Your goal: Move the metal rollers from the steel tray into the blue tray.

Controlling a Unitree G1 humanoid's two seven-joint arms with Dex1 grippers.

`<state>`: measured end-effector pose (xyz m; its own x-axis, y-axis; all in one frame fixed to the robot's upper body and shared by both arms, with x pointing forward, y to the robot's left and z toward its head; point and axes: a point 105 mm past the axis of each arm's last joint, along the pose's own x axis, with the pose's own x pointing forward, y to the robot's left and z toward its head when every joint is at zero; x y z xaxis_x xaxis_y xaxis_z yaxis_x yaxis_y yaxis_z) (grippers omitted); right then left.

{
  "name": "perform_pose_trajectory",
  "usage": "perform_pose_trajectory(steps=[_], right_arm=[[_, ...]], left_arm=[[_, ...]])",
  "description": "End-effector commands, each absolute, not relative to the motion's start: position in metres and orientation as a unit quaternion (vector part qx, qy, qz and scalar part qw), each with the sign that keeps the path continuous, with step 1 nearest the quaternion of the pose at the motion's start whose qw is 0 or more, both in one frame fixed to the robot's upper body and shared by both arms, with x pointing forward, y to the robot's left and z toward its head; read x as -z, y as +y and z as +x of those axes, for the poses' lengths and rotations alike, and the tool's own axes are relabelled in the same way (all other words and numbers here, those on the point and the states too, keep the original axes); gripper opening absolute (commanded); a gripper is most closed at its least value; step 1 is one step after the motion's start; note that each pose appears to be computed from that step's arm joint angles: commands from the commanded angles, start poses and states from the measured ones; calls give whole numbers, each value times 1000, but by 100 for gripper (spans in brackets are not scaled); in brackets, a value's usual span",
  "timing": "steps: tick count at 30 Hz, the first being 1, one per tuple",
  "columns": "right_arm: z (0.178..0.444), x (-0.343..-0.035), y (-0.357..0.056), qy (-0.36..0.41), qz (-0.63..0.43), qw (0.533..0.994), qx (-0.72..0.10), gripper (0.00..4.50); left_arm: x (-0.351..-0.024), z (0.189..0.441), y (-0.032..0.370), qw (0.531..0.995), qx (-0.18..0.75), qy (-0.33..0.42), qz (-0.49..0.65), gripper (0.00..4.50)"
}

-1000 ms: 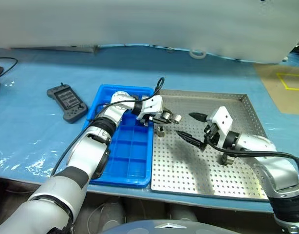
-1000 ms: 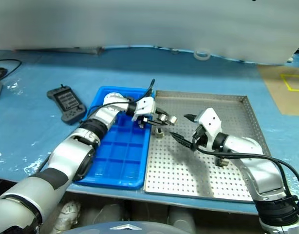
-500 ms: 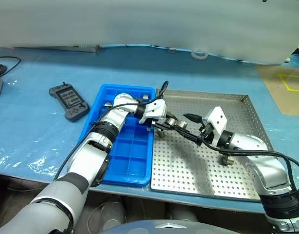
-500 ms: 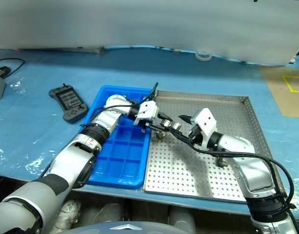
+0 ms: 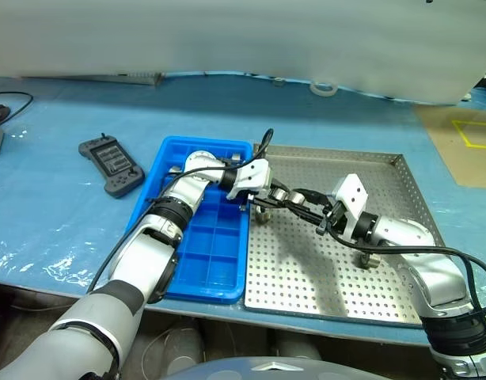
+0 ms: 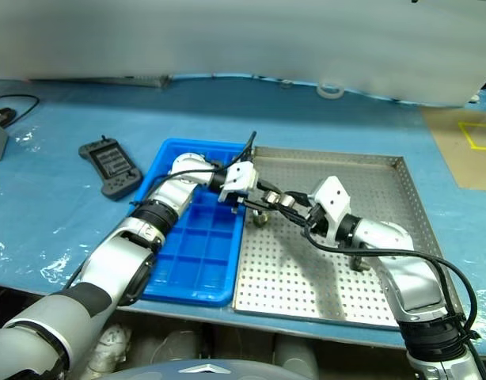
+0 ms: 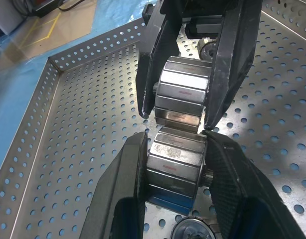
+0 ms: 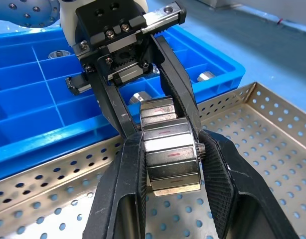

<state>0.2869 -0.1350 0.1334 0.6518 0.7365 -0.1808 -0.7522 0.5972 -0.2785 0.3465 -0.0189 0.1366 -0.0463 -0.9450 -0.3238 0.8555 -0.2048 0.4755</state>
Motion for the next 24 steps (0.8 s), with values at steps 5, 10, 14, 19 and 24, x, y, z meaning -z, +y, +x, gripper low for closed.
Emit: perform_pose_trajectory(steps=[5,10,14,19,24], right_arm=[[306,-145,-154,-21,-227,908,-351,119],[311,-141,-162,-13,-226,912,-343,119],[313,-137,-158,-12,-217,910,-352,119],[313,-138,-152,-13,-177,913,-368,119],[321,-168,-147,-43,-65,927,-367,119]], left_arm=[[-182,363,0,688,681,-109,226,135],[-207,383,40,745,611,-123,238,135],[-212,390,80,784,564,-105,237,135],[-198,370,118,793,551,-68,252,135],[-186,312,135,793,572,-26,207,135]])
